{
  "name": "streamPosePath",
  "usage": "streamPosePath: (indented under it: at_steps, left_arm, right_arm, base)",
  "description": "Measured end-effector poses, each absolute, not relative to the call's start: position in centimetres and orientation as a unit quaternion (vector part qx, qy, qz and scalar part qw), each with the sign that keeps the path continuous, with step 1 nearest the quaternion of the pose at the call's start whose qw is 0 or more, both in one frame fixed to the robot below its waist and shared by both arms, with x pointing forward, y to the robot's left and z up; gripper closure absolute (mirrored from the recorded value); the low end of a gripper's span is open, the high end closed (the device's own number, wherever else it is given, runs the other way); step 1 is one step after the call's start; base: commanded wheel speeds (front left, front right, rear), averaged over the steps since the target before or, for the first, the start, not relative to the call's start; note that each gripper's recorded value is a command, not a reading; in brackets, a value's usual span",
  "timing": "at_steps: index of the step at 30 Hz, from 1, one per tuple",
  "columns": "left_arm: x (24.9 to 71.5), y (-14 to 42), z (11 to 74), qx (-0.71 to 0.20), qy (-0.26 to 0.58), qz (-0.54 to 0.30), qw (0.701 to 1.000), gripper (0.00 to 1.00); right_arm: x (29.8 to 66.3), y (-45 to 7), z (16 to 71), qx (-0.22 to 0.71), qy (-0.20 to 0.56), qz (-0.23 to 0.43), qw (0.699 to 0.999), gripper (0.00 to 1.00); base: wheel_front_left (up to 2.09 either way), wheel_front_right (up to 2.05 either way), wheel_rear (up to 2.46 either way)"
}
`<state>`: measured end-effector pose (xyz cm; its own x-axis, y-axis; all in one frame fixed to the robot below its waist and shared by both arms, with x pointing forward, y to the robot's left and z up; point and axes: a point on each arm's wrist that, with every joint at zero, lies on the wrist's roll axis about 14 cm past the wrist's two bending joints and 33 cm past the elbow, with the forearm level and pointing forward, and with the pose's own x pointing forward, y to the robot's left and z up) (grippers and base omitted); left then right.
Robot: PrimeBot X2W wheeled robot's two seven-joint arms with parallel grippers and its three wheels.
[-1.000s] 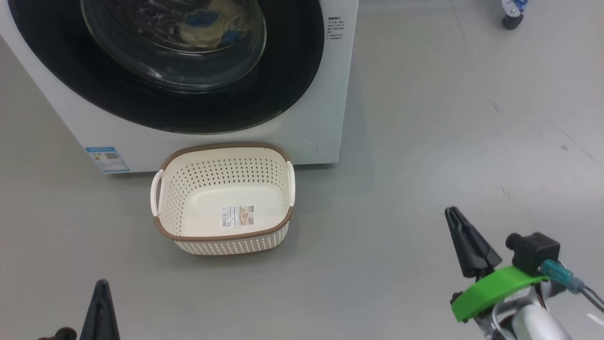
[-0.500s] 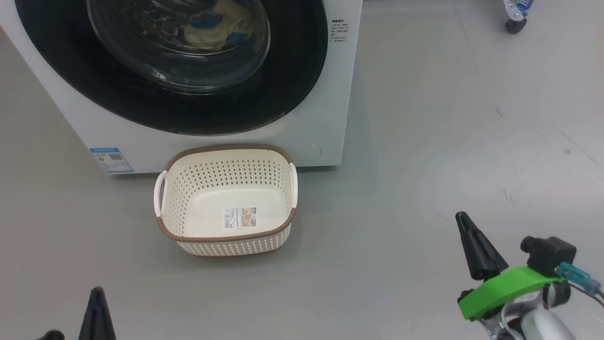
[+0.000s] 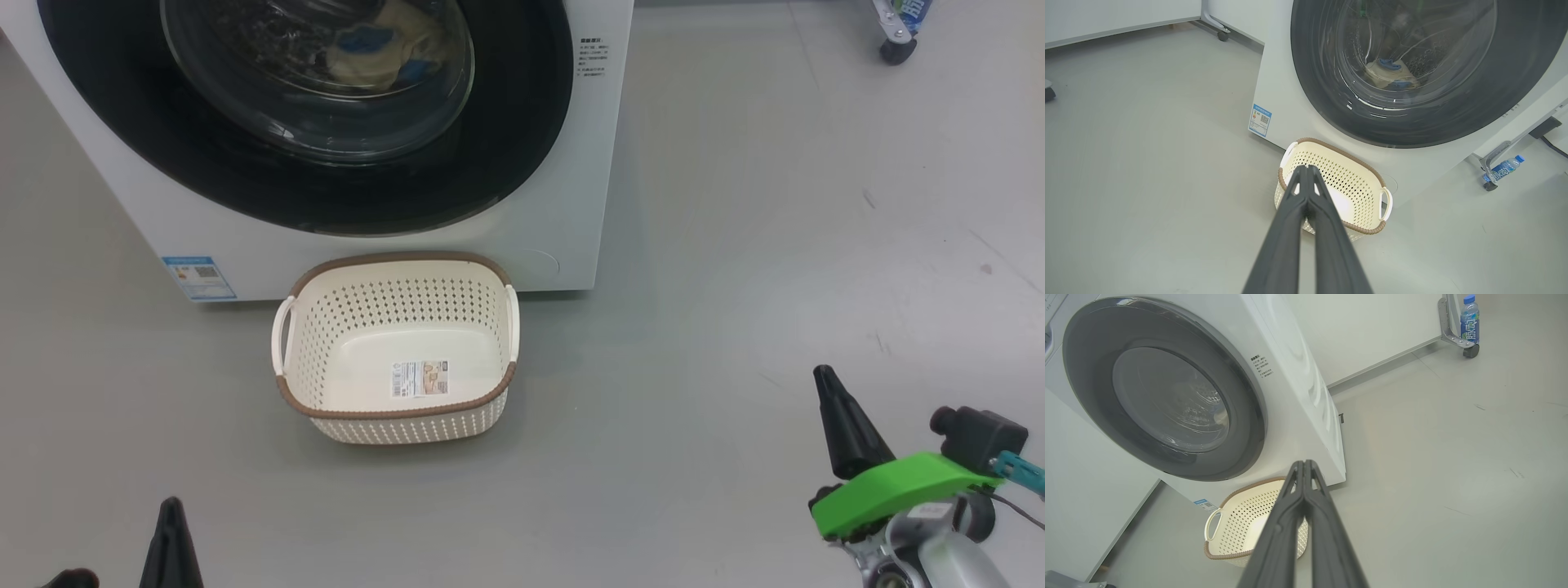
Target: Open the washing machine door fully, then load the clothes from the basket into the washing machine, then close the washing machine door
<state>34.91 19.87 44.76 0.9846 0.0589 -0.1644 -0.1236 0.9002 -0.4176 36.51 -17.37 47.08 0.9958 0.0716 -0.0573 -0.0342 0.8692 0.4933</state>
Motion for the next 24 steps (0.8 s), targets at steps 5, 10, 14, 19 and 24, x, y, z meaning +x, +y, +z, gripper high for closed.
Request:
streamPosePath:
  at_steps: [5, 10, 14, 19, 24]
  left_arm:
    - [35.16, 19.85, 44.89, -0.248, 0.074, 0.051, 0.965, 1.0]
    - [35.1, 19.85, 44.71, -0.275, 0.079, 0.053, 0.957, 1.0]
    - [35.15, 19.9, 44.64, -0.297, 0.081, 0.057, 0.95, 1.0]
    - [35.38, 19.9, 44.81, -0.32, 0.079, 0.06, 0.942, 1.0]
    - [35.35, 19.84, 44.71, -0.348, 0.081, 0.06, 0.932, 1.0]
  right_arm:
    - [36.57, -17.59, 47.07, 0.28, 0.038, 0.02, 0.959, 1.0]
    - [36.63, -17.92, 47.03, 0.306, 0.041, 0.012, 0.951, 1.0]
    - [36.67, -18.09, 46.99, 0.326, 0.043, 0.007, 0.944, 1.0]
    - [36.71, -18.19, 46.98, 0.347, 0.044, 0.002, 0.937, 1.0]
    - [36.77, -18.38, 46.97, 0.373, 0.045, -0.004, 0.927, 1.0]
  base:
    - [0.0, 0.0, 0.0]
    - [0.0, 0.0, 0.0]
    - [0.0, 0.0, 0.0]
    - [0.0, 0.0, 0.0]
    - [0.0, 0.0, 0.0]
